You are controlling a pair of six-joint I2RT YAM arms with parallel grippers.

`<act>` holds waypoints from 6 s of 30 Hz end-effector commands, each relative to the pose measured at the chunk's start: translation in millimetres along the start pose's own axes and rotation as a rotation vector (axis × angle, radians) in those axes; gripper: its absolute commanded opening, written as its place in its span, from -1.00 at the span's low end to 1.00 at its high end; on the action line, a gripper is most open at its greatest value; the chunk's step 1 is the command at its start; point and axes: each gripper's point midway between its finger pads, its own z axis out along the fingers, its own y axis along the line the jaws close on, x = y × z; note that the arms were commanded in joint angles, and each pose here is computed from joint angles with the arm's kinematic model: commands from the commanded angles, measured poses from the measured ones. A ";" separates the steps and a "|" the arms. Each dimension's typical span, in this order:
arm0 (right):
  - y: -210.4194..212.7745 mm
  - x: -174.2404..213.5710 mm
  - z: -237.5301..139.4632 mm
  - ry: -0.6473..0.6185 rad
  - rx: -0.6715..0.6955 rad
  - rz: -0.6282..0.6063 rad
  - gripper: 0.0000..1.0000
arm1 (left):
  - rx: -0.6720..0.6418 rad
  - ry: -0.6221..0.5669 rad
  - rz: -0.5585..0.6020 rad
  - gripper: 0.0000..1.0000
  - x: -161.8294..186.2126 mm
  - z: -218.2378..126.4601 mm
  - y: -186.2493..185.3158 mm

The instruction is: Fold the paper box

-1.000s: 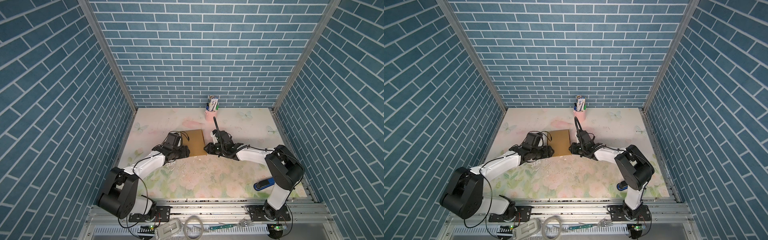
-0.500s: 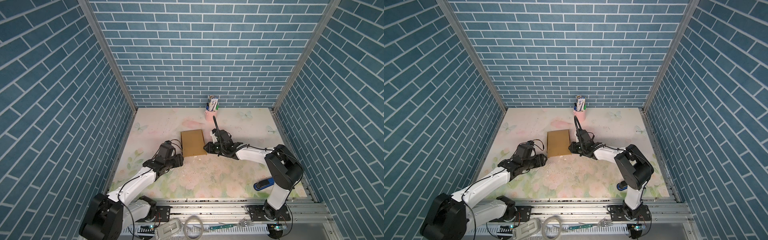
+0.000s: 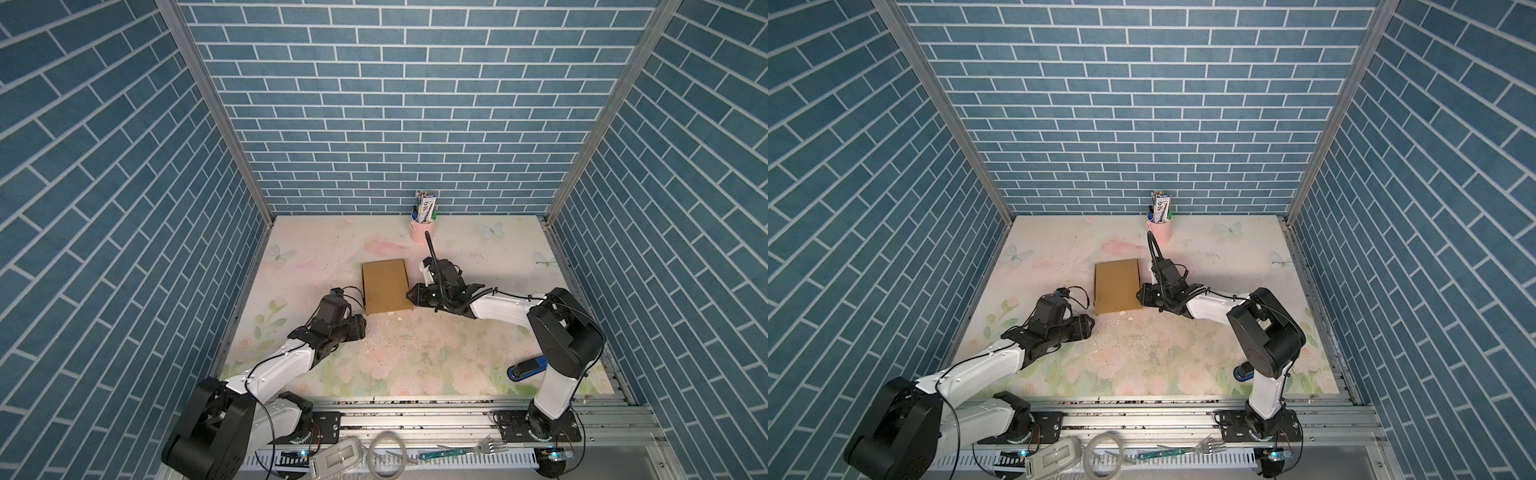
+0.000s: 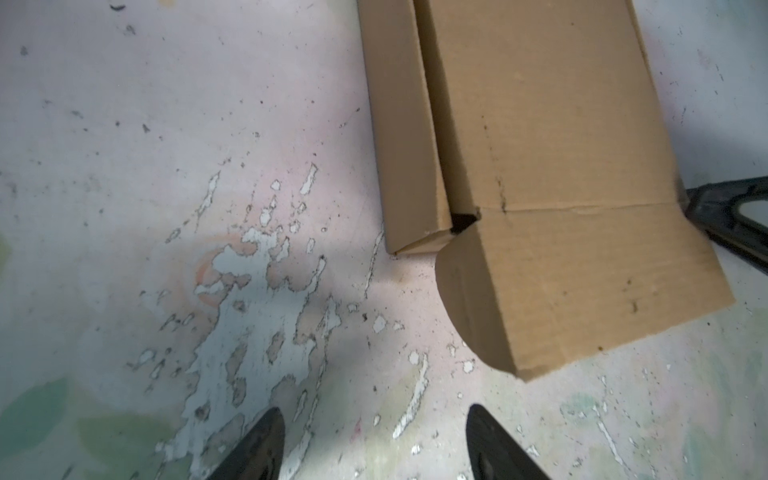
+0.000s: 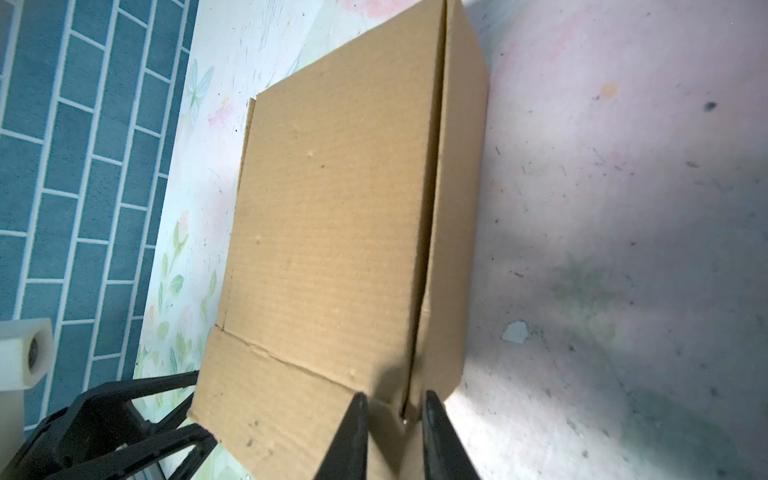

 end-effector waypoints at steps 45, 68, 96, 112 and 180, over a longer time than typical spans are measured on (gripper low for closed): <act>-0.3 3.3 7.2 0.001 -0.016 -0.015 -0.51 | 0.108 -0.031 -0.293 0.40 -29.3 -4.7 -4.3; 2.0 1.9 4.4 -0.003 -0.017 -0.017 -0.52 | 0.272 -0.116 -0.181 0.27 -95.1 -43.8 -50.7; 0.3 -6.5 -27.7 -0.171 -0.045 -0.022 -0.52 | 0.023 0.001 -0.003 0.31 -116.7 23.4 -44.1; -1.1 -0.5 -32.9 -0.249 -0.106 -0.113 -0.51 | -0.012 0.092 0.182 0.33 -116.3 67.5 -68.7; 13.6 33.7 -7.8 -0.128 -0.314 0.190 -0.56 | 0.121 0.155 0.314 0.35 -90.7 85.0 -128.7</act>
